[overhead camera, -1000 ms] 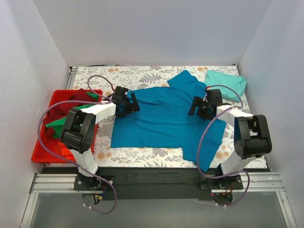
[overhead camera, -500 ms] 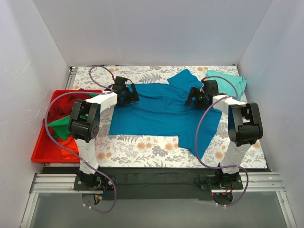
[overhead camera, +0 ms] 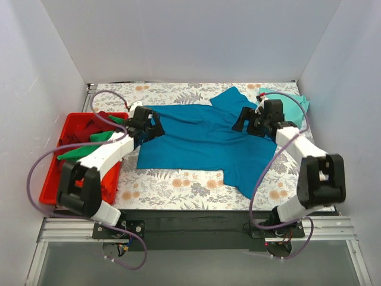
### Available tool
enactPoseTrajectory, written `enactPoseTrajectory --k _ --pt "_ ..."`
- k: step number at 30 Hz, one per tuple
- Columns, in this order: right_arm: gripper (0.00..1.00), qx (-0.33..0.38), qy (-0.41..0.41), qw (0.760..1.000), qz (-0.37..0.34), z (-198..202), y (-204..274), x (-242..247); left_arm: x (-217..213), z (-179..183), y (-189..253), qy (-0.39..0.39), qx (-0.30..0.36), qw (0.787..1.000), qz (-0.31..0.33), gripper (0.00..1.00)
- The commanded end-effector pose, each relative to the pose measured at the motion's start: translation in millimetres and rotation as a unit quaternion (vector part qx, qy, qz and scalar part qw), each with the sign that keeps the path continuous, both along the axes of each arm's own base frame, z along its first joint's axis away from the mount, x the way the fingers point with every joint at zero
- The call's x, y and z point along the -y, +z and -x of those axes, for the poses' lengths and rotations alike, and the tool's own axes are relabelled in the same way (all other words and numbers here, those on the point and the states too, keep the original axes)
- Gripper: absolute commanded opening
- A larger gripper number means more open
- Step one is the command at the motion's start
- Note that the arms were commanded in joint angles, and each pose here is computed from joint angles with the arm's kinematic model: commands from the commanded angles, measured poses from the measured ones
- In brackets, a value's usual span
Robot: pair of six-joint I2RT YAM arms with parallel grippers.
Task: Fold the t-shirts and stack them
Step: Flatten the tshirt out
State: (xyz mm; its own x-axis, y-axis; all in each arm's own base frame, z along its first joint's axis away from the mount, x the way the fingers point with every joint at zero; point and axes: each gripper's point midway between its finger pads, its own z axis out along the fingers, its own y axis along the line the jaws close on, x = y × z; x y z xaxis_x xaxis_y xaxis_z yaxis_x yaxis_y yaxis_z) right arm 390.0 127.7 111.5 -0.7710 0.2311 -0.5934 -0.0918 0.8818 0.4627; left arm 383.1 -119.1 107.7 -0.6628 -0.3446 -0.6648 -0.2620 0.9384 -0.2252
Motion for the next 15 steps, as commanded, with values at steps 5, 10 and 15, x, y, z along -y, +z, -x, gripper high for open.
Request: enactPoseTrajectory --k 5,10,15 --pt "0.93 -0.002 -0.007 1.000 0.017 64 2 15 -45 61 -23 0.092 -0.029 0.995 -0.038 0.67" --pt "0.93 -0.009 -0.016 1.000 0.023 93 -5 23 -56 77 -34 0.105 -0.042 0.992 -0.052 0.61" --pt "0.93 -0.016 -0.020 1.000 0.009 110 -11 21 -64 91 -46 0.121 -0.057 0.989 -0.060 0.56"
